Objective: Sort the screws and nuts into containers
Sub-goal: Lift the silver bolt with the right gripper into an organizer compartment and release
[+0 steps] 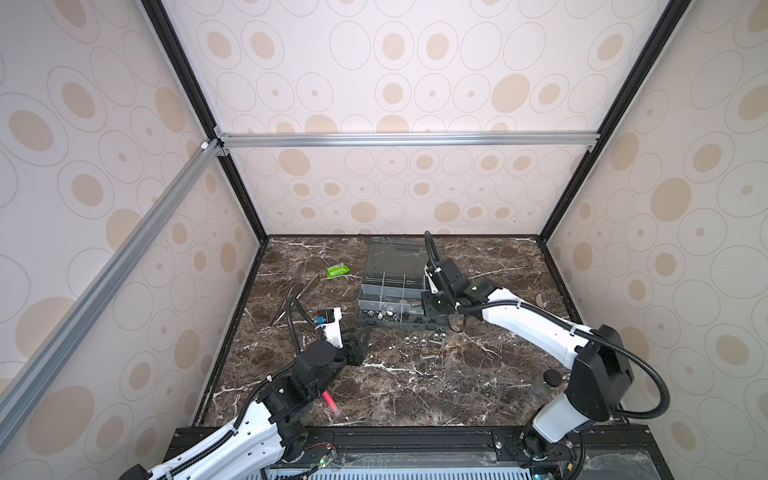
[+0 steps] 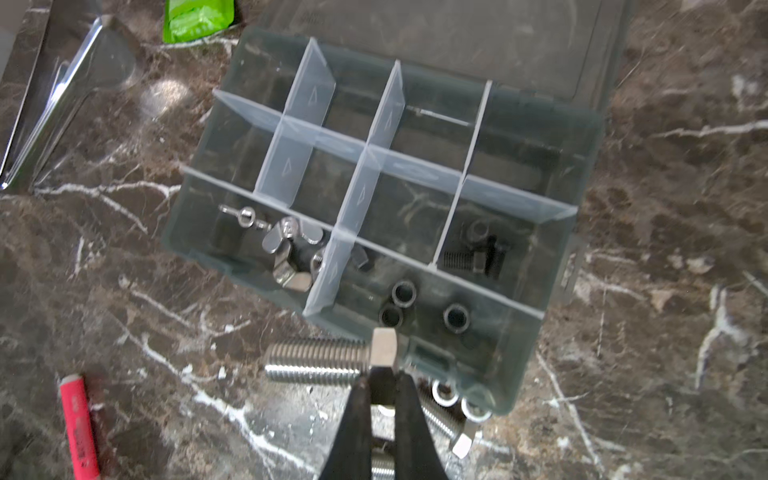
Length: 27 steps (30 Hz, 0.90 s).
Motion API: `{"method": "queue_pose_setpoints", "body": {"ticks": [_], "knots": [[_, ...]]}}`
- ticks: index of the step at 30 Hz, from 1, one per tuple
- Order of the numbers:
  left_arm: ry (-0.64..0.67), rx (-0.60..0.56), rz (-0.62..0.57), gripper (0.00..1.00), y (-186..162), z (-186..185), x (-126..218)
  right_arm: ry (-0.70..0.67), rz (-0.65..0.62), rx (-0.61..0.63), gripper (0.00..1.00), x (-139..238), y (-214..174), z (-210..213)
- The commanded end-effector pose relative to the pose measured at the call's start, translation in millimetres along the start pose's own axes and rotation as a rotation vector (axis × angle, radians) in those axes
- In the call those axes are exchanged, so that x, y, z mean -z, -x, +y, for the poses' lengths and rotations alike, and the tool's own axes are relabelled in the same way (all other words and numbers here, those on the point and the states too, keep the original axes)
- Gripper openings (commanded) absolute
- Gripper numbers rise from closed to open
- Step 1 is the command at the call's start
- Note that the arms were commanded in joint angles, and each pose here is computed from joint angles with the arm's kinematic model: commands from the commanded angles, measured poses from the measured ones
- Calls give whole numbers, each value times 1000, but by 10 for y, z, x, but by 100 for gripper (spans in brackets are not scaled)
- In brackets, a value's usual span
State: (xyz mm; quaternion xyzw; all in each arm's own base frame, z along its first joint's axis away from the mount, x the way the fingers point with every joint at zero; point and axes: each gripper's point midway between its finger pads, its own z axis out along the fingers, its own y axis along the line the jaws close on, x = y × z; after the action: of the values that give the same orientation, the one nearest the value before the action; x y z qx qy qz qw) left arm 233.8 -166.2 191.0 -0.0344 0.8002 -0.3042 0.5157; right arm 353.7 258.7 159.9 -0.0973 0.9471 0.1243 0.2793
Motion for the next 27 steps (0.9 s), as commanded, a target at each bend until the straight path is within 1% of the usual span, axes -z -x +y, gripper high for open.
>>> {"method": "queue_pose_setpoints", "body": {"ticks": [1, 3, 8, 12, 18, 20, 25, 27], "knots": [[-1, 27, -8, 53, 26, 5, 18, -34, 28, 25, 10, -197, 134, -48], [-7, 34, -2, 53, 8, 0, 21, -42, 41, 29, 10, -324, 232, -29], [-12, 50, 13, 53, -49, 21, 32, -65, 65, 29, 10, -586, 328, -27], [-7, 52, 8, 53, -59, 50, 52, -78, 77, 21, 10, -710, 324, -42], [-1, 55, 8, 53, -87, 89, 63, -95, 100, 8, 12, -798, 260, -100], [-1, 59, 10, 53, -105, 96, 62, -97, 106, 5, 15, -807, 240, -106], [-2, 66, 14, 53, -124, 105, 59, -112, 106, -8, 36, -791, 240, -146], [-4, 69, 14, 53, -125, 102, 60, -109, 105, -8, 39, -771, 241, -138]]}}
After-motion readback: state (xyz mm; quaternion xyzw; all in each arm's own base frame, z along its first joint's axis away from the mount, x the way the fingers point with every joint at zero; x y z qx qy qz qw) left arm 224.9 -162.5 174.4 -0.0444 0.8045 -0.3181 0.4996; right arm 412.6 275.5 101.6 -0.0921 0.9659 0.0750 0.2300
